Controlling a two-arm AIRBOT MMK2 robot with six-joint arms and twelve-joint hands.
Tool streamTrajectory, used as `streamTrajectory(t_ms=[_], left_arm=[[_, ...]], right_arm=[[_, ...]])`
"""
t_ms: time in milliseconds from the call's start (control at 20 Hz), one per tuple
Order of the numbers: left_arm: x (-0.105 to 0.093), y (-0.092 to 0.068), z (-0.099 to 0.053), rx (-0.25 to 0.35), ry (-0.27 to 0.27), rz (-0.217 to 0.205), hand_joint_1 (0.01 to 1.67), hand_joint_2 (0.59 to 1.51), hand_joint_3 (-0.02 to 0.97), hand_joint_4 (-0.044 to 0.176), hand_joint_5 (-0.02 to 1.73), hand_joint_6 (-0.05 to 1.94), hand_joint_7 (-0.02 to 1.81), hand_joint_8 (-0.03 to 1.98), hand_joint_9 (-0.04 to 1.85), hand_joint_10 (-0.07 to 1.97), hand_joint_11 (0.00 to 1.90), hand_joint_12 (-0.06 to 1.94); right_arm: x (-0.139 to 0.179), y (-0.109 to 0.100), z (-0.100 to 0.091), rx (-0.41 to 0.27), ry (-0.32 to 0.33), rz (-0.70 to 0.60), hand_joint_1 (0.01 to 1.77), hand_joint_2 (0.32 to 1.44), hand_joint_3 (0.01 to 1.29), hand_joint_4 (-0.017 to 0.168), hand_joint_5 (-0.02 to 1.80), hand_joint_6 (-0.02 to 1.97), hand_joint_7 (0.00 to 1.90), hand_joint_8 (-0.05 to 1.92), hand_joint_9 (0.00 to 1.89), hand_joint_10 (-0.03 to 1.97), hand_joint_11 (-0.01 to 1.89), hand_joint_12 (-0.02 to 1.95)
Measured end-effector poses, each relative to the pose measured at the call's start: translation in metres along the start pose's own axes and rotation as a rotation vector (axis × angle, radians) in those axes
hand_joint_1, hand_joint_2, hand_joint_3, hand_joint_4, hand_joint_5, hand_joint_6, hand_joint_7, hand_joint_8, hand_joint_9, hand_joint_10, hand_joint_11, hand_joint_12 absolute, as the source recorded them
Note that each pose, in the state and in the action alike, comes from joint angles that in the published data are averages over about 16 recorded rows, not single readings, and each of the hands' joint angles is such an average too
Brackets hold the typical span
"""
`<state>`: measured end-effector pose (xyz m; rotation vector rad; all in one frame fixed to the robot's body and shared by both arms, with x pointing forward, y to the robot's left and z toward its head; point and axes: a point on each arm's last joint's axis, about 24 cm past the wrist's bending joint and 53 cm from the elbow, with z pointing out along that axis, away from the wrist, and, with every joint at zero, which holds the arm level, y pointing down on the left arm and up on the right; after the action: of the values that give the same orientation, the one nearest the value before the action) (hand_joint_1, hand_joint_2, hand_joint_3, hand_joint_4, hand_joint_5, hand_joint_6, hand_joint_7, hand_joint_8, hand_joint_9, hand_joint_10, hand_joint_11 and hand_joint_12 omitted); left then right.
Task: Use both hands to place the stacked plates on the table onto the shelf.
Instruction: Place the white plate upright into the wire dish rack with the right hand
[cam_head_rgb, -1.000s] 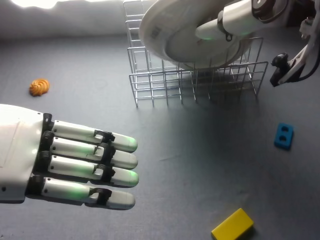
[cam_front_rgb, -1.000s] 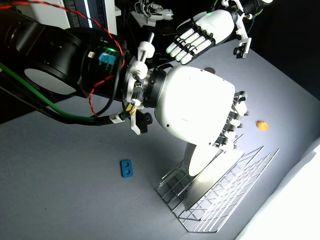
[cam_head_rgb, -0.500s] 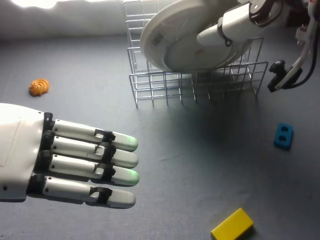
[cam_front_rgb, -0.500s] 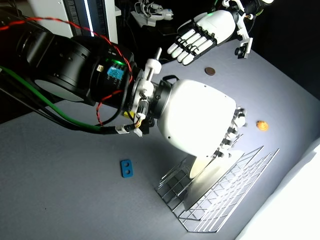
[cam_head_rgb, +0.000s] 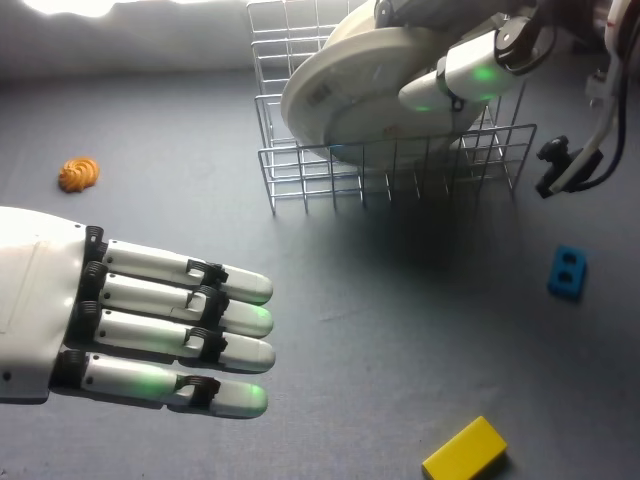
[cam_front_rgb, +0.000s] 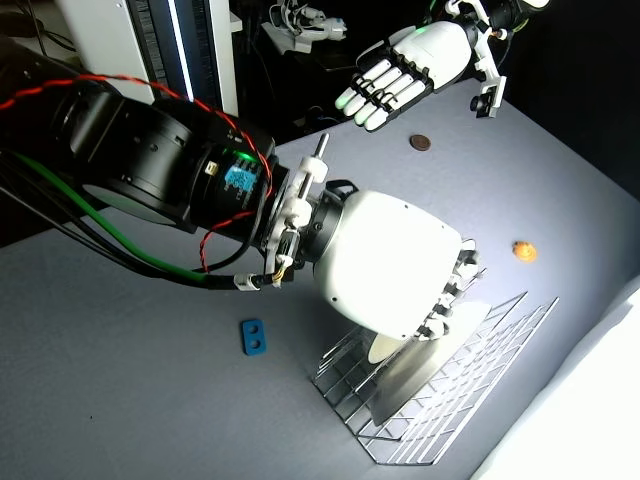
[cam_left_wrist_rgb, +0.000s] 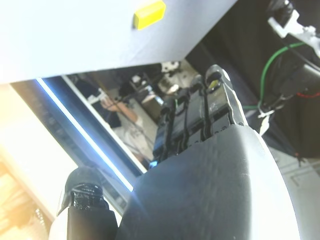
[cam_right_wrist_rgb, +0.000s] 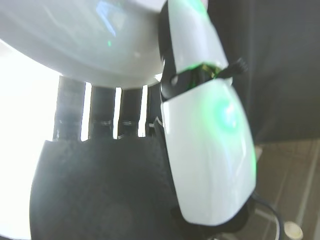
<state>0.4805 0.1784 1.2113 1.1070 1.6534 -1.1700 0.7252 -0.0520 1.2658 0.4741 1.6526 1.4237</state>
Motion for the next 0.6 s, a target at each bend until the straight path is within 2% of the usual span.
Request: streamTrajectory(t_ms=[300, 500, 600], left_arm=[[0.000, 0.001, -0.001, -0.002, 0.002, 0.001, 0.02, 1.080, 0.018, 0.005, 0.06, 0.01, 0.02, 0.00, 0.02, 0.01, 0.01, 0.01], [0.000, 0.002, -0.002, -0.004, 0.003, 0.002, 0.02, 1.080, 0.018, 0.005, 0.06, 0.01, 0.03, 0.00, 0.02, 0.01, 0.01, 0.01], [0.000, 0.002, -0.002, -0.006, 0.003, 0.003, 0.02, 1.080, 0.018, 0.005, 0.06, 0.01, 0.03, 0.00, 0.02, 0.01, 0.01, 0.01]], right_arm=[[0.002, -0.012, 0.000, 0.021, 0.000, -0.001, 1.36, 1.06, 0.01, -0.007, 0.82, 1.08, 0.97, 1.03, 0.93, 1.09, 0.80, 1.20], [0.003, -0.018, -0.001, 0.030, 0.001, -0.001, 1.33, 1.09, 0.01, -0.007, 0.81, 1.10, 0.95, 1.03, 0.92, 0.97, 0.77, 1.22], [0.003, -0.020, -0.001, 0.033, 0.002, -0.001, 1.30, 1.10, 0.01, -0.007, 0.80, 1.04, 0.93, 0.95, 0.91, 0.89, 0.74, 1.22]])
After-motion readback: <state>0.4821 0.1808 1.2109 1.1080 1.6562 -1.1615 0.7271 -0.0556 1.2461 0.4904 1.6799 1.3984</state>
